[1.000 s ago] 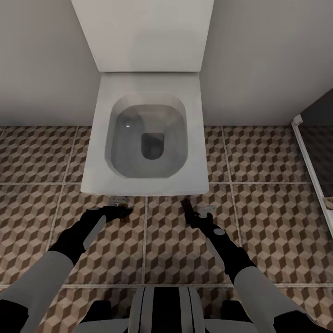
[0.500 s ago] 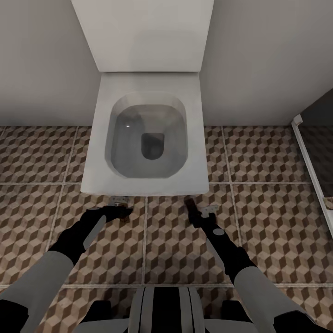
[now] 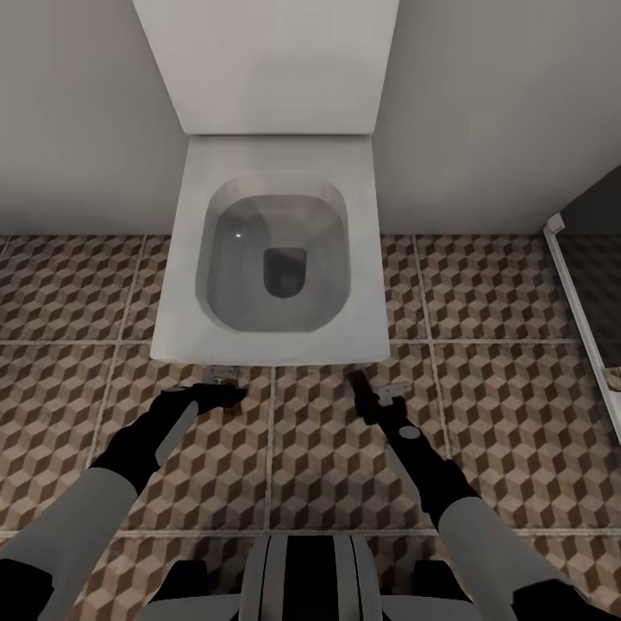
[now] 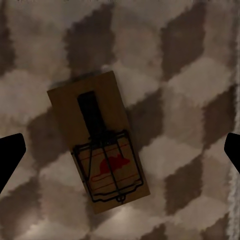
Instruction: Take the four mousetraps from the cabinet in the bathroom and place them on the bathroom floor. Make sure all four end up on the same floor surface, and ensure that at least two of them are either under or directly next to the same bathroom sink.
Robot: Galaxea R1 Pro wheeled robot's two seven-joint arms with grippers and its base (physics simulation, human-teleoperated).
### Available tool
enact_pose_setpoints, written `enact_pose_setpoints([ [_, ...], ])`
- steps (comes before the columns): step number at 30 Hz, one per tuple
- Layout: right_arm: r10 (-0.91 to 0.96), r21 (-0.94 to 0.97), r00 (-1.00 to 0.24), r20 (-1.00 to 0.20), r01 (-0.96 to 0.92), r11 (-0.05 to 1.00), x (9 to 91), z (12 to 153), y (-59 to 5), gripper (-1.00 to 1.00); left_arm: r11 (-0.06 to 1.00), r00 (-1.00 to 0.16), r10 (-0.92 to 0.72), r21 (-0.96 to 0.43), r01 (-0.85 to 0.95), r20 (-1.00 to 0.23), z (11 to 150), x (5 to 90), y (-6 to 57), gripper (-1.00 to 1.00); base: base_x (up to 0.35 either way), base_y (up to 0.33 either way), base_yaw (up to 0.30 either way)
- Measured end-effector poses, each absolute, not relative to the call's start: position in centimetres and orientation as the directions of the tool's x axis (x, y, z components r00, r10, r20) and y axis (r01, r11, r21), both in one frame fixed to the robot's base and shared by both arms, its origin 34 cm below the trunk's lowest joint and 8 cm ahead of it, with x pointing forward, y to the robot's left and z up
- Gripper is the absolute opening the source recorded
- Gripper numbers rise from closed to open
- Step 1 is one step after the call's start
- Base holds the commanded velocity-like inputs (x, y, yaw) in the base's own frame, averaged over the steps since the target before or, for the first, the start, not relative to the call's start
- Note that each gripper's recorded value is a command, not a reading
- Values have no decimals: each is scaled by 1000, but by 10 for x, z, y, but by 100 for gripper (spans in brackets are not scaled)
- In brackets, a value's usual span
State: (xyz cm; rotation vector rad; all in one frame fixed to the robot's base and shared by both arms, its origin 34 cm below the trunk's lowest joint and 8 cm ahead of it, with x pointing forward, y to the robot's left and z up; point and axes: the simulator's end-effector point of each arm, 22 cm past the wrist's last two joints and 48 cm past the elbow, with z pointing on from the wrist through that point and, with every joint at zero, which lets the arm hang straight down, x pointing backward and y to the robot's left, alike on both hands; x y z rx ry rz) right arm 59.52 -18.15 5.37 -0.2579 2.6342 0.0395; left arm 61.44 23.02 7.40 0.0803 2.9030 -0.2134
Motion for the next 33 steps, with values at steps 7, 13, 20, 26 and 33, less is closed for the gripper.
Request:
enact_pose_setpoints([
  [7, -181, -43, -862, -473, -183, 982, 596, 53, -193, -100, 988, -972, 38, -138, 71, -233, 74, 615, 230, 100, 0, 0, 0],
  [13, -183, -47, -862, -472, -183, 982, 596, 53, -194, -100, 988, -971, 38, -139, 72, -234, 75, 616, 230, 100, 0, 0, 0],
  [20, -196, -83, -864, -464, -178, 981, 594, 51, -215, -100, 988, -971, 38, -140, 73, -236, 76, 616, 229, 100, 0, 0, 0],
  [26, -204, -90, -888, -412, -183, 979, 571, 38, -223, -100, 987, -970, 39, -141, 75, -241, 77, 619, 228, 100, 0, 0, 0],
  [33, -203, -86, -900, -386, -184, 979, 559, 32, -224, -100, 987, -969, 39, -142, 75, -242, 78, 619, 228, 100, 0, 0, 0],
])
